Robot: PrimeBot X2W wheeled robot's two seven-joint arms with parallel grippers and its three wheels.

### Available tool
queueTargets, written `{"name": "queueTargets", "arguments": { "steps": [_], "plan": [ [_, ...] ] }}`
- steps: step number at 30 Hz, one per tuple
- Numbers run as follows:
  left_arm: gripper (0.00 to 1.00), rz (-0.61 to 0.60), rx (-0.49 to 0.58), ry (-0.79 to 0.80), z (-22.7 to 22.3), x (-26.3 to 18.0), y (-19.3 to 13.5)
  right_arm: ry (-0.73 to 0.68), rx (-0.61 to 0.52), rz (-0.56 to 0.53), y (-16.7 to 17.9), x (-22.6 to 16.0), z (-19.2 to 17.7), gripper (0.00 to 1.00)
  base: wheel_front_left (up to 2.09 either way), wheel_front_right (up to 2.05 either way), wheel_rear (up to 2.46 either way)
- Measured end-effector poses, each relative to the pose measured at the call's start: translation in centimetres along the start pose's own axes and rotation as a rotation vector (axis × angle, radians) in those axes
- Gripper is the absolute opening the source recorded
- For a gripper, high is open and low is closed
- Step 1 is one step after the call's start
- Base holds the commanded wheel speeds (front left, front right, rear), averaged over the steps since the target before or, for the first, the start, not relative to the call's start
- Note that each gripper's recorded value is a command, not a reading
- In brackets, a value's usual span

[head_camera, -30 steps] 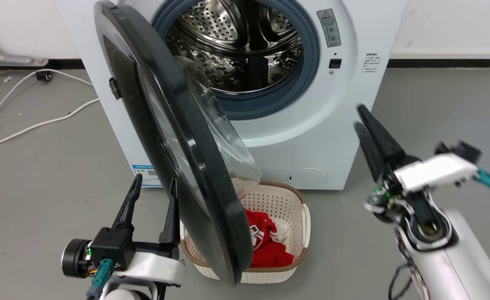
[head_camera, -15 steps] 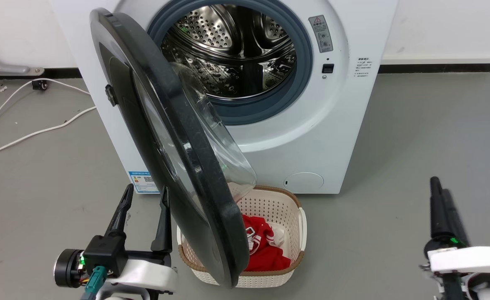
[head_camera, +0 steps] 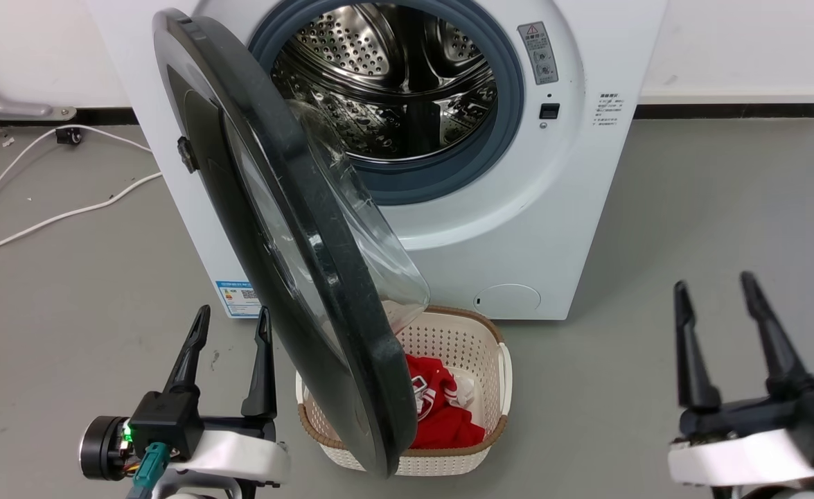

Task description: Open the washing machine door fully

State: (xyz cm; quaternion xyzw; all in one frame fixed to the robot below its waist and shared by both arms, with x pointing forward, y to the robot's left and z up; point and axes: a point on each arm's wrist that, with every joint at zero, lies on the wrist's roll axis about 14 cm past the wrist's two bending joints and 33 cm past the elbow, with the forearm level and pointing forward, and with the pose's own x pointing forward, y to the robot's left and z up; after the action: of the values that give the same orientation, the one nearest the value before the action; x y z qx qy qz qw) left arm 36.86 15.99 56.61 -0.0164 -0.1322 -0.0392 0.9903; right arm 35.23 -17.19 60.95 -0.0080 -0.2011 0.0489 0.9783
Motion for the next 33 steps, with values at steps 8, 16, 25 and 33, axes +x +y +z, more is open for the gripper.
{"name": "queueTargets", "arguments": {
  "steps": [8, 16, 25, 33],
  "plan": [
    [1.0, 0.002, 0.002, 0.003, -0.1, 0.1, 0.1, 0.181, 0.01, 0.038, 1.4, -1.9, -5.3, 1.0, 0.0, 0.0, 0.0],
    [1.0, -0.003, 0.005, 0.001, -0.1, 0.2, -0.1, 0.197, 0.03, 0.024, 1.1, -2.0, -5.9, 1.0, 0.0, 0.0, 0.0],
    [0.06, -0.01, 0.004, 0.004, -0.2, 0.3, -0.2, 0.183, 0.041, 0.016, 1.0, -1.7, -5.7, 1.0, 0.0, 0.0, 0.0],
    [0.0, -0.015, 0.004, -0.019, 0.5, 0.6, -0.3, 0.182, 0.057, 0.009, 0.9, -1.8, -5.6, 1.0, 0.0, 0.0, 0.0]
  ]
}}
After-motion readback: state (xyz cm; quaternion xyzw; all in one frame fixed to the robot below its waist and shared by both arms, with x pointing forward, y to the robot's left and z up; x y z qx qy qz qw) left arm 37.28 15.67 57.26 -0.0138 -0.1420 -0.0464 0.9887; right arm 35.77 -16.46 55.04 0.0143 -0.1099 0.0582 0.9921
